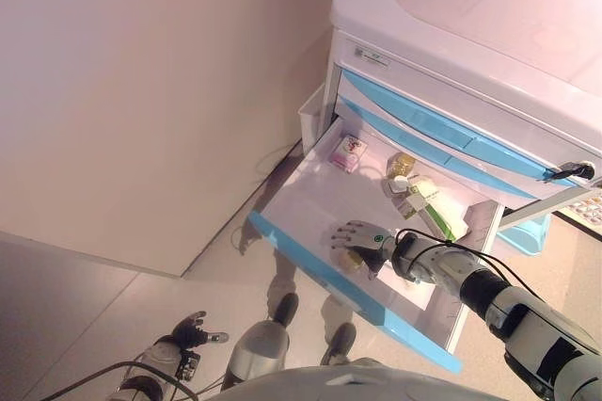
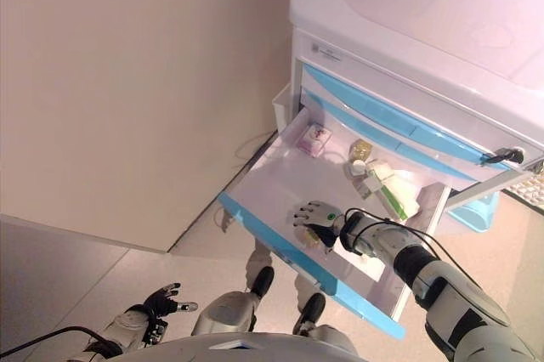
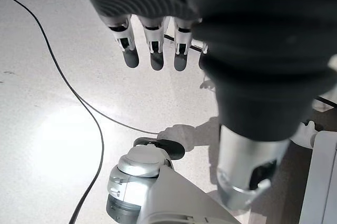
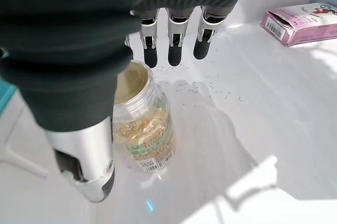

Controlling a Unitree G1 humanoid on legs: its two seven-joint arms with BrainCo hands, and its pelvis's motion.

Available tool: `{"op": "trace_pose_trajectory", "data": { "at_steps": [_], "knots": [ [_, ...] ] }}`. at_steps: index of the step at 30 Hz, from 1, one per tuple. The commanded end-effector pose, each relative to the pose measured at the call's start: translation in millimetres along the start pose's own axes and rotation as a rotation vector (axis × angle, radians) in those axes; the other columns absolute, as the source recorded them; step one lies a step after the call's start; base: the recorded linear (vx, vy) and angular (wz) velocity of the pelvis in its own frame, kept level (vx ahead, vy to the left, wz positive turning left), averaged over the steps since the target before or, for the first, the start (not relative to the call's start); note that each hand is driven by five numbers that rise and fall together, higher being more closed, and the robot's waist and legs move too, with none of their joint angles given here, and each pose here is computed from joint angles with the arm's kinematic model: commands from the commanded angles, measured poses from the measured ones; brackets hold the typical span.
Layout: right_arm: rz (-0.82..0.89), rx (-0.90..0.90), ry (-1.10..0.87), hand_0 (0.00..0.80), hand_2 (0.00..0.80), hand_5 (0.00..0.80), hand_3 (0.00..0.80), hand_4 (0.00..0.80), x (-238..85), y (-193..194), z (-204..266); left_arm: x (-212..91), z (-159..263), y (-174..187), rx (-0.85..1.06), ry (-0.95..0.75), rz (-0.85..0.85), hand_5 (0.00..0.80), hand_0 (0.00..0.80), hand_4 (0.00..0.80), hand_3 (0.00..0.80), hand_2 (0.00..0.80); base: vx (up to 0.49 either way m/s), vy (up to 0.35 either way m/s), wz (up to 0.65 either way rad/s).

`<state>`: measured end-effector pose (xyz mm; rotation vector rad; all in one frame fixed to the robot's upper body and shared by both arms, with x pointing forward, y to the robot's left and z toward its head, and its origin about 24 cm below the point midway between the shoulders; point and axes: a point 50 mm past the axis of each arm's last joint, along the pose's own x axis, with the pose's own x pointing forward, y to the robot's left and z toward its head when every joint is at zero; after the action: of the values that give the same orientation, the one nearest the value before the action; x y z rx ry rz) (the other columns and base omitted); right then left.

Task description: Open the drawer and pick up the medicine

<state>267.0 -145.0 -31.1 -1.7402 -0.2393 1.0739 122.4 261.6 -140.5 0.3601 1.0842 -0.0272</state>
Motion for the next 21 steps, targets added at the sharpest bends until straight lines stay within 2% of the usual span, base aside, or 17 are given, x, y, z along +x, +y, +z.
{"op": "trace_pose_trajectory", "data": {
  "at_steps": [1,4,5,6,8,21],
  "knots": [
    [-0.035,-0.011,-0.062,0.000,0.000,0.000,0.000,0.000,7.3,-7.0,11.0,0.3,-7.7,-0.2,0.060,0.049,0.001,0.000,0.000,0.000,0.000,0.000,0.000,0.000,0.00],
    [-0.035,-0.005,-0.062,0.000,0.000,0.000,0.000,0.000,7.1,-6.9,10.8,0.1,-8.3,0.5,0.059,0.052,0.002,0.000,0.000,0.000,0.000,0.000,0.000,0.000,0.00],
    [-0.037,-0.004,-0.062,0.182,0.182,0.182,0.182,0.182,6.9,-6.8,10.8,0.1,-8.3,0.6,0.059,0.052,0.002,0.000,0.000,0.000,0.000,0.000,0.000,0.000,0.00],
    [-0.037,-0.006,-0.062,0.493,0.493,0.493,0.493,0.493,7.2,-6.9,10.9,0.2,-7.9,0.3,0.059,0.052,0.002,0.000,0.000,0.000,0.000,0.000,0.000,0.000,0.00],
    [-0.038,-0.008,-0.062,0.800,0.800,0.800,0.800,0.800,7.4,-7.1,10.8,0.3,-7.7,0.1,0.059,0.050,0.002,0.000,0.000,0.000,0.000,0.000,0.000,0.000,0.00],
    [-0.034,-0.007,-0.066,0.800,0.800,0.800,0.800,0.800,7.1,-6.0,11.9,0.2,-8.1,-0.3,0.060,0.050,0.001,0.000,0.000,0.000,0.000,0.000,0.000,0.000,0.00]
  ]
}}
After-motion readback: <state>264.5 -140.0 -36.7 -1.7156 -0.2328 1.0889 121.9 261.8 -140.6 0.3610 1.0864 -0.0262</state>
